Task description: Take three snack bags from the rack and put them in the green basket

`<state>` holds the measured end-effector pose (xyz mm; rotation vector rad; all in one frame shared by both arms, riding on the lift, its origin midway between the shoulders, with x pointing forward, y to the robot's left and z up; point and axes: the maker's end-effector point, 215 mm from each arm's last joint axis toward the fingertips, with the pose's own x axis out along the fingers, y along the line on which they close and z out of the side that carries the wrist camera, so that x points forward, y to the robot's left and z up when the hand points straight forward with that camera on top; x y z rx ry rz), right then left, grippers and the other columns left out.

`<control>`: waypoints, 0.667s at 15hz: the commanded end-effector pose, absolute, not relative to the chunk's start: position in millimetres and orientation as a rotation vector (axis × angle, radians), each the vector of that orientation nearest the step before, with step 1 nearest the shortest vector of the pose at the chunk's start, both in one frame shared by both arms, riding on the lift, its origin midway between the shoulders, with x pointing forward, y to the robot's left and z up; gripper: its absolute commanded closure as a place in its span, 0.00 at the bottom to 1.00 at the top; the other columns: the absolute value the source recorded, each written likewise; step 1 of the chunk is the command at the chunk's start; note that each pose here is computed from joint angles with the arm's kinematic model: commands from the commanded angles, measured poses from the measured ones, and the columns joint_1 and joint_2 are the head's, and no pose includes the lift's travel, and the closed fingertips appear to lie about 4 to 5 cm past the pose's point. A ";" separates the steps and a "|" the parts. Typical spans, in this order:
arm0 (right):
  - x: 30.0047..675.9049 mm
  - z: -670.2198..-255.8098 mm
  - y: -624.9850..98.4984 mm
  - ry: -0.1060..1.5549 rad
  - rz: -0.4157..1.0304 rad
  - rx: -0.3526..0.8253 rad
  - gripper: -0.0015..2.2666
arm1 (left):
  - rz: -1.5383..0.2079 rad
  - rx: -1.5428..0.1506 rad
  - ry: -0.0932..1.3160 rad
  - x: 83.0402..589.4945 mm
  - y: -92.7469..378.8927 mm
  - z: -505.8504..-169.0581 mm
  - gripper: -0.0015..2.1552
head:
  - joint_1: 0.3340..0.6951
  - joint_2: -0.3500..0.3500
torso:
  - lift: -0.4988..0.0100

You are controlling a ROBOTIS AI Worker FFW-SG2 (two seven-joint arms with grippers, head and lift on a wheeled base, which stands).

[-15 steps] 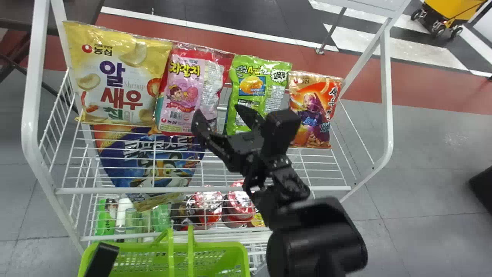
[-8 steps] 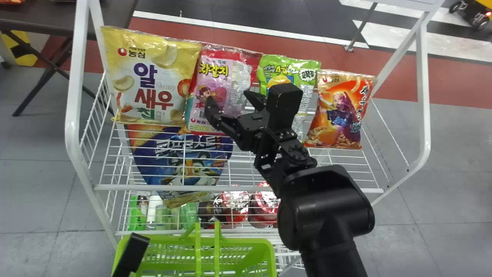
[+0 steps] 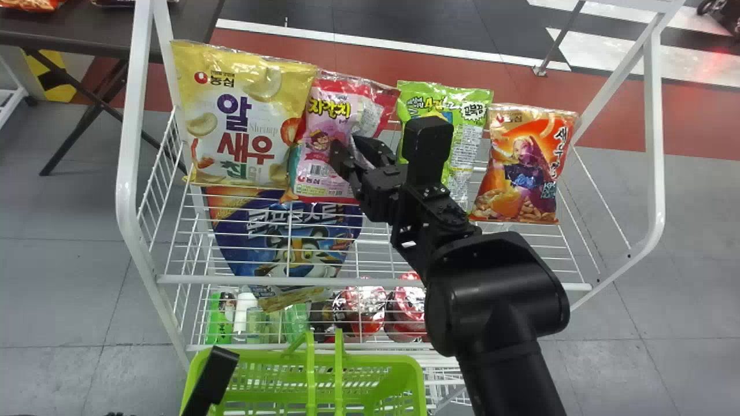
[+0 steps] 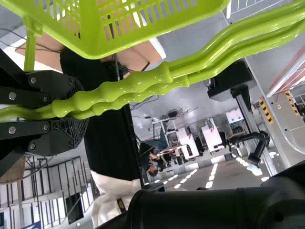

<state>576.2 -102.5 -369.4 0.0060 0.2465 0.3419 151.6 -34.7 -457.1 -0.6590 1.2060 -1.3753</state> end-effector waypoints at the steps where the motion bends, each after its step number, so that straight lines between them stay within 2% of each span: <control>1: 569.9 -376.4 -107.0 0.264 0.330 0.006 0.88 | -1.375 -0.660 1.208 150.9 -36.0 -457.0 0.81 | 1.00 0.20 | 0.95; 10: 561.8 -361.0 -129.7 0.231 0.299 0.043 0.88 | -1.380 -0.655 1.224 145.3 -39.8 -456.8 0.81 | 1.00 0.12 | 0.95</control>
